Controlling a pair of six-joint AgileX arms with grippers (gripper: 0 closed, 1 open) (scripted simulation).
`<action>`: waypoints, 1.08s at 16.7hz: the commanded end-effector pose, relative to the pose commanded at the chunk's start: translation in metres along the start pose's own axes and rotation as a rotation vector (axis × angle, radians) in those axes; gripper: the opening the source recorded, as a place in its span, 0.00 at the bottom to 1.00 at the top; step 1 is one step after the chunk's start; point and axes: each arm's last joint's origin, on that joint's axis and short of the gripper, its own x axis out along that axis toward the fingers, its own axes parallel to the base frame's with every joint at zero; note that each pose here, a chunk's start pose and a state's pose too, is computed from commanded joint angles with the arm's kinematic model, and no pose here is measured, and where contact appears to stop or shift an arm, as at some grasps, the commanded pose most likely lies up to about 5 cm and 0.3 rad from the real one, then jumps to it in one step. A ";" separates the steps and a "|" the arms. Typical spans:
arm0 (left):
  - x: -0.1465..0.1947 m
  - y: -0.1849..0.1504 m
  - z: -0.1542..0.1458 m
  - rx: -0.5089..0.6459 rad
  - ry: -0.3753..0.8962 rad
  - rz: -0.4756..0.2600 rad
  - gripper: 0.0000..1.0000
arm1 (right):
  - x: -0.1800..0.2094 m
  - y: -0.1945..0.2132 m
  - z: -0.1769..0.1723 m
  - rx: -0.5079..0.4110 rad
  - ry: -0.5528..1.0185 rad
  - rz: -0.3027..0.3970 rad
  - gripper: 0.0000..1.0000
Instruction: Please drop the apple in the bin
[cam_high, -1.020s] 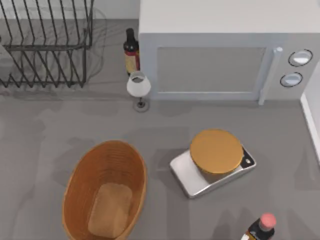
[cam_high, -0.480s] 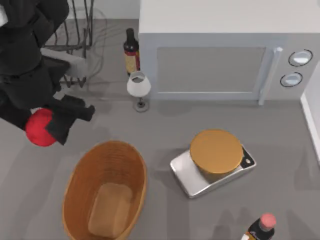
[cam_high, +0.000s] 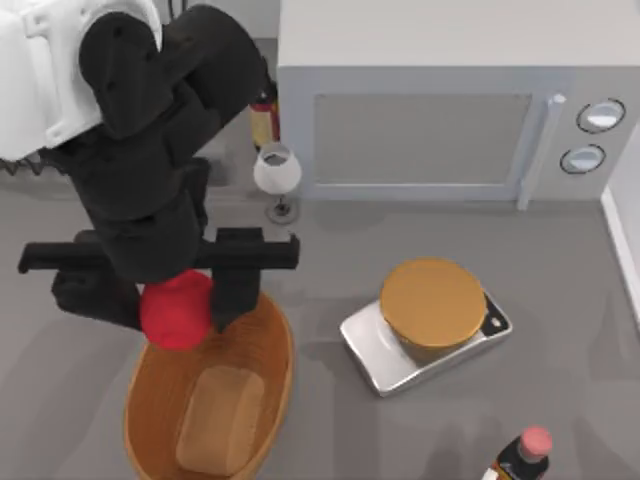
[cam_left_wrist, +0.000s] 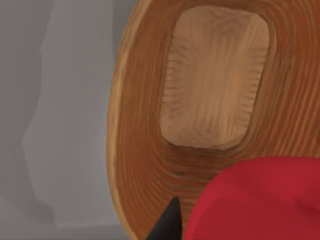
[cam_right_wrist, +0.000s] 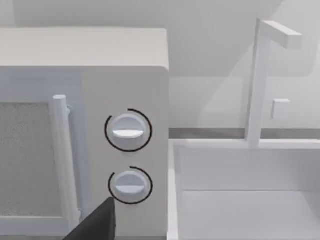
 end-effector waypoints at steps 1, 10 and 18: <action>-0.001 -0.003 -0.004 -0.014 -0.007 -0.004 0.00 | 0.000 0.000 0.000 0.000 0.000 0.000 1.00; 0.010 -0.006 -0.007 -0.031 -0.009 -0.005 0.00 | 0.000 0.000 0.000 0.000 0.000 0.000 1.00; 0.068 -0.006 -0.008 -0.028 -0.014 -0.009 0.00 | 0.000 0.000 0.000 0.000 0.000 0.000 1.00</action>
